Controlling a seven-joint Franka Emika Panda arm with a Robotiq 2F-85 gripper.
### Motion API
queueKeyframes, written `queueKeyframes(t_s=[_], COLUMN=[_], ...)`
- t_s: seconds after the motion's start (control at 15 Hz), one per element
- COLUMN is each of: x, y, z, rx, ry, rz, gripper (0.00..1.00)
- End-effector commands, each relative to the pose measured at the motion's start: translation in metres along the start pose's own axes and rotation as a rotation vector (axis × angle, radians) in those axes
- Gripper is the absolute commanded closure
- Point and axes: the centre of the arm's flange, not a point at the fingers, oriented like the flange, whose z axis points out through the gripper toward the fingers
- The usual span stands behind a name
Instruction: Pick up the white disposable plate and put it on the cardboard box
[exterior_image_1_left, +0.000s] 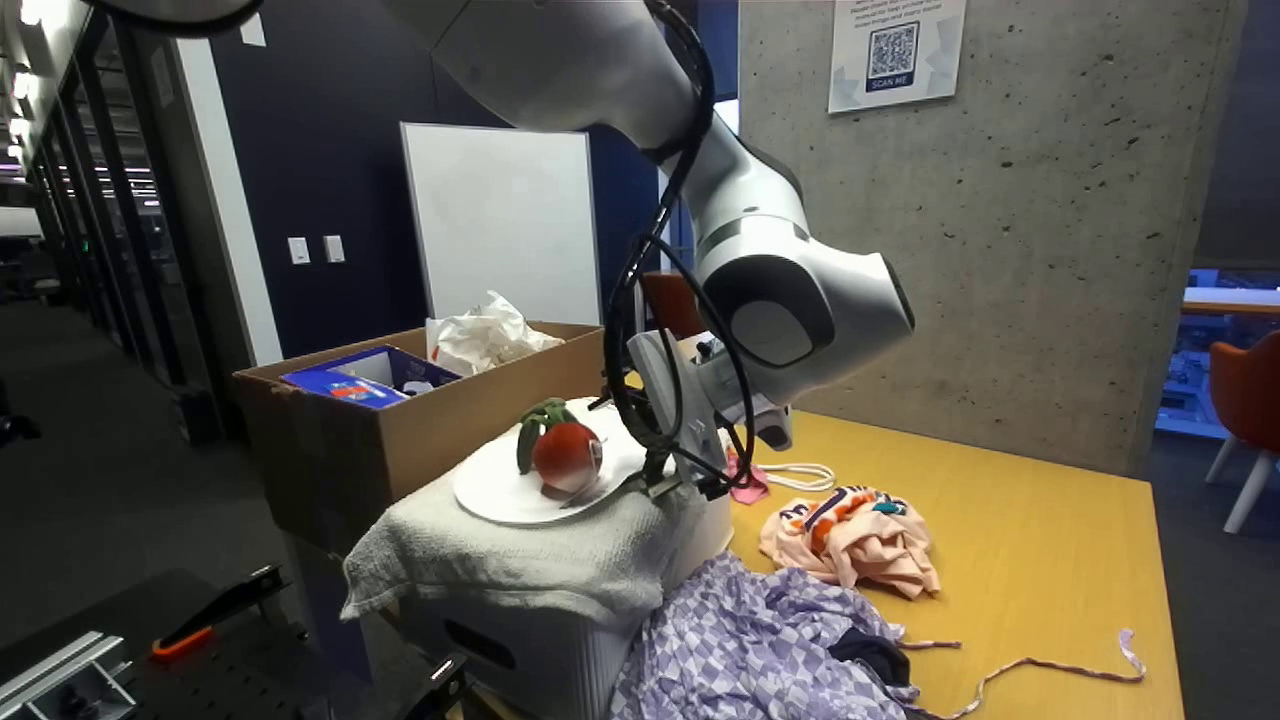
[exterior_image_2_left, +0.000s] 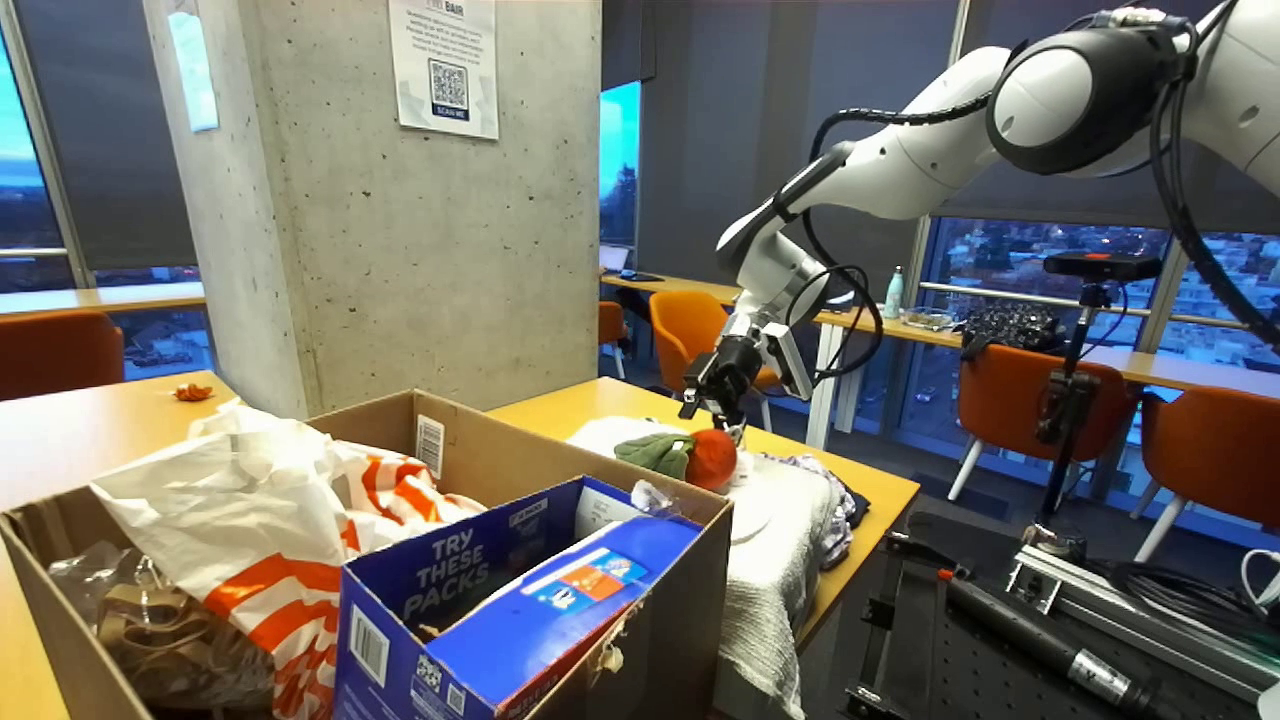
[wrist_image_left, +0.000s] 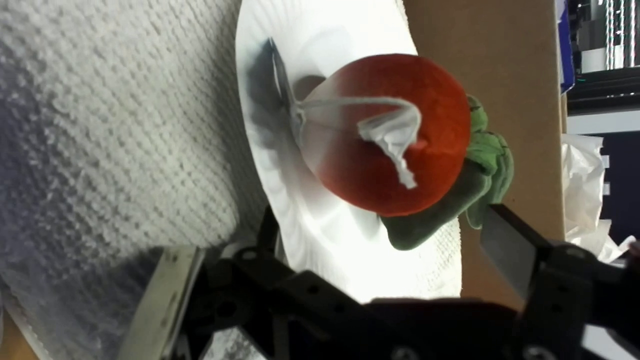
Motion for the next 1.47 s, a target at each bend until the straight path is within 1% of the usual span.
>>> queueKeyframes(t_s=[0.0, 0.27, 0.33, 0.4, 0.53, 0.67, 0.73, 0.8, 0.87, 1.13, 1.2, 1.4], x=[0.0108, 0.0135, 0.0139, 0.0147, 0.0154, 0.0160, 0.0161, 0.0162, 0.0163, 0.0161, 0.0160, 0.0163], y=[0.0034, 0.0042, 0.0040, 0.0037, 0.0038, 0.0045, 0.0046, 0.0049, 0.0050, 0.0048, 0.0051, 0.0072], z=[-0.0028, -0.0016, -0.0018, -0.0017, -0.0015, -0.0021, -0.0022, -0.0022, -0.0024, -0.0030, -0.0031, -0.0031], rx=[0.016, 0.004, -0.002, -0.006, -0.010, -0.016, -0.017, -0.020, -0.022, -0.023, -0.023, -0.022], ry=[0.025, 0.043, 0.050, 0.056, 0.061, 0.068, 0.070, 0.074, 0.077, 0.079, 0.078, 0.076], rz=[0.020, 0.034, 0.034, 0.032, 0.033, 0.033, 0.032, 0.032, 0.031, 0.029, 0.030, 0.035], gripper=[0.00, 0.00, 0.04, 0.26, 0.32, 0.46, 0.55, 0.62, 0.71, 0.98, 1.00, 1.00])
